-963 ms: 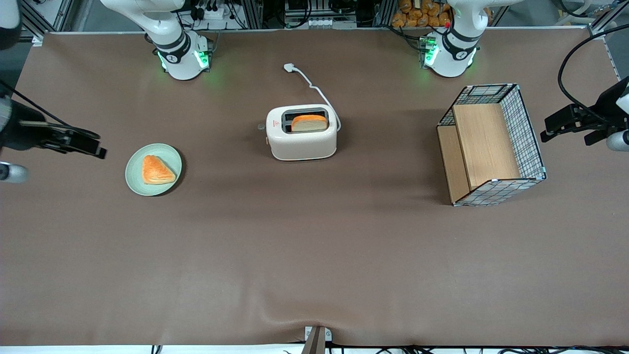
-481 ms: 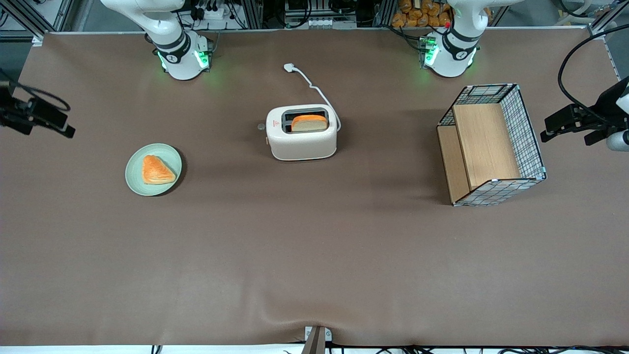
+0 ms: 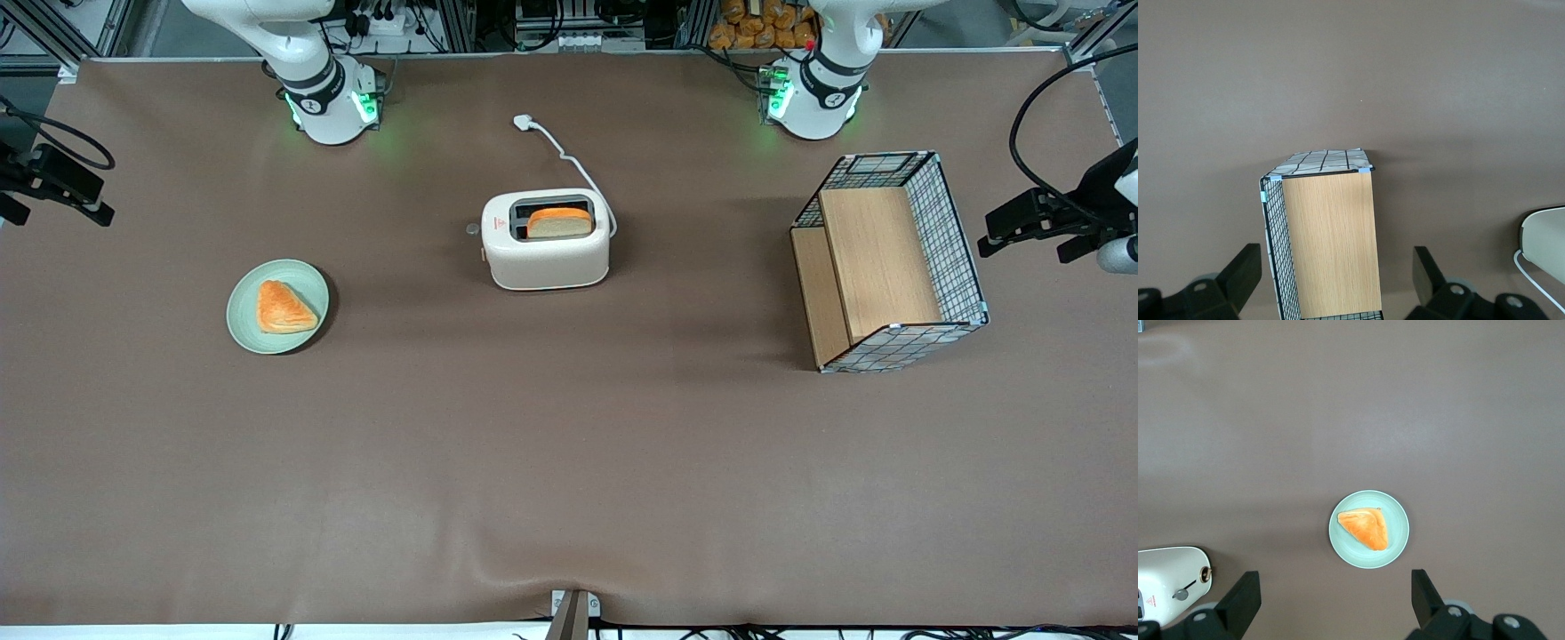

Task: Press toaster button with right arm

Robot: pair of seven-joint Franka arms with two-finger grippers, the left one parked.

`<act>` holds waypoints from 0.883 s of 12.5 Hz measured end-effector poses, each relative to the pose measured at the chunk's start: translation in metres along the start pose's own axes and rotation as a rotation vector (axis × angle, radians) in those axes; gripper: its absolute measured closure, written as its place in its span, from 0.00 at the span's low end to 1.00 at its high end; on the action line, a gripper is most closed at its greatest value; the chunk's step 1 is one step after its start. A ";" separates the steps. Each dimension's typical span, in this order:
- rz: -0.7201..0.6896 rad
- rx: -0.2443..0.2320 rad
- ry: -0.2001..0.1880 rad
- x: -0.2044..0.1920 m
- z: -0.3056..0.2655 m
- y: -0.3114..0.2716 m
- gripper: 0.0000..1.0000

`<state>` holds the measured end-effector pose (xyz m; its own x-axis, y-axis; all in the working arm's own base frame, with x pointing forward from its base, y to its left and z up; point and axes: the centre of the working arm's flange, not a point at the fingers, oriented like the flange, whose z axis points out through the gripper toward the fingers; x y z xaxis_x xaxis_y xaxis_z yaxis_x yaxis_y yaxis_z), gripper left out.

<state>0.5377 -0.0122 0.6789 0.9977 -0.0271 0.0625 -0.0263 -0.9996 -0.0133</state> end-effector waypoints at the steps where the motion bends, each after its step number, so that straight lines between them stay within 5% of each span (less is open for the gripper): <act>1: -0.003 -0.001 -0.002 0.000 0.000 0.000 0.00; 11: -0.004 -0.006 -0.015 -0.001 0.001 0.004 0.00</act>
<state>0.5369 -0.0157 0.6775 0.9986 -0.0227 0.0479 -0.0224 -0.9997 -0.0068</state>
